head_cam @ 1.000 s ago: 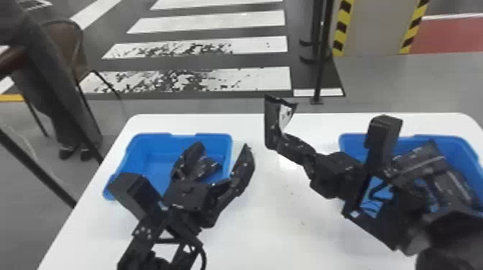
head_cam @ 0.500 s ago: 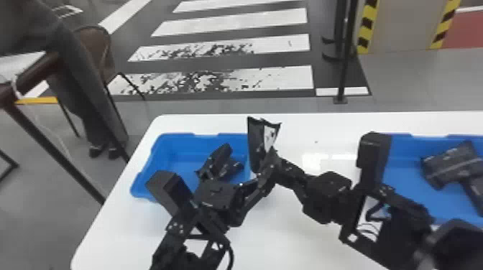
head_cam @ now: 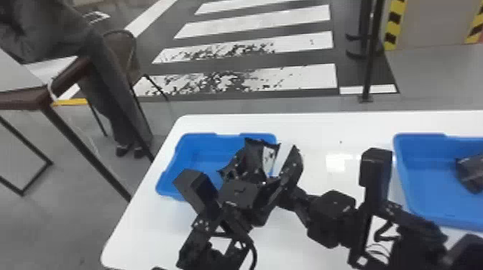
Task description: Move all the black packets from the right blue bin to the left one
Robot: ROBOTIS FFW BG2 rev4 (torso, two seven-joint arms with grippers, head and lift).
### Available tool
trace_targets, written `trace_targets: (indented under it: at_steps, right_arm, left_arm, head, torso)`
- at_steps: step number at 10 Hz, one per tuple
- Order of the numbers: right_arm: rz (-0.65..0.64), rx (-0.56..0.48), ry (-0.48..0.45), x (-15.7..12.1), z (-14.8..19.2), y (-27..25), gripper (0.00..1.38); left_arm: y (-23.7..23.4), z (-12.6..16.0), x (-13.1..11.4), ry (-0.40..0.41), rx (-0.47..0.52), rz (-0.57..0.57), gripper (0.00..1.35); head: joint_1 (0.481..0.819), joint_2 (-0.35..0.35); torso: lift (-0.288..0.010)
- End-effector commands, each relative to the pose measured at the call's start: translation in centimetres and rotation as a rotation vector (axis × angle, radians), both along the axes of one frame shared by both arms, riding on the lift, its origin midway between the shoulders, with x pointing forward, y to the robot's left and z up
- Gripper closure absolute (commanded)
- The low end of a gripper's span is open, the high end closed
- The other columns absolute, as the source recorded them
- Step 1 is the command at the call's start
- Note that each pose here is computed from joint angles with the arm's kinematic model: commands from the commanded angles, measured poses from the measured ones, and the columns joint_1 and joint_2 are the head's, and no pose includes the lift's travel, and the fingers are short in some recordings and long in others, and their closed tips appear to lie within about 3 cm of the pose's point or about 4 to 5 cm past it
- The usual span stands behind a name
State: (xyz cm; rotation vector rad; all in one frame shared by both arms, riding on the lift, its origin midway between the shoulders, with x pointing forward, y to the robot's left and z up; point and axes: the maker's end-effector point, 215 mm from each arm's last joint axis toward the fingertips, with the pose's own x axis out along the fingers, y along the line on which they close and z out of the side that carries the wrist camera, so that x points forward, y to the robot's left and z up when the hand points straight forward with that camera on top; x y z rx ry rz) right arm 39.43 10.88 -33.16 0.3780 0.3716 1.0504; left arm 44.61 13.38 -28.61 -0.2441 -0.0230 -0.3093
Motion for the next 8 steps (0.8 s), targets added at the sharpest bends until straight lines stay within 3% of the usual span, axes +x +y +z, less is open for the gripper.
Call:
trace_targets:
  at_steps: [1, 2, 4, 5, 7, 8]
  right_arm:
    - [0.007, 0.001, 0.003, -0.3, -0.1, 0.2, 1.15]
    - [0.007, 0.001, 0.005, -0.3, -0.1, 0.1, 1.15]
    - [0.007, 0.007, 0.007, -0.3, 0.0, 0.2, 1.15]
    - [0.001, 0.019, 0.005, -0.2, 0.3, 0.1, 1.15]
    - [-0.017, 0.062, 0.021, 0.1, 0.7, -0.1, 1.13]
    - [-0.038, 0.099, 0.030, 0.8, 0.7, -0.4, 0.89]
  left_arm:
    - [0.5, 0.0, 0.2, -0.010, 0.045, 0.016, 0.83]
    - [0.2, -1.0, 0.1, 0.040, 0.055, 0.006, 1.16]
    - [0.7, -0.5, 0.0, 0.030, 0.075, 0.022, 1.22]
    - [1.4, 1.3, -0.4, -0.033, 0.056, 0.067, 1.22]
    - [1.9, 2.6, -0.8, -0.074, 0.050, 0.093, 1.22]
    - [2.5, 3.9, -1.1, -0.118, 0.036, 0.132, 1.22]
  head:
    - [0.695, 0.315]
    - [0.695, 0.320]
    - [0.695, 0.323]
    - [0.695, 0.325]
    - [0.695, 0.340]
    - [0.695, 0.341]
  torso:
    - [-0.140]
    - [-0.140]
    - [-0.140]
    - [-0.140]
    - [-0.140]
    - [-0.140]
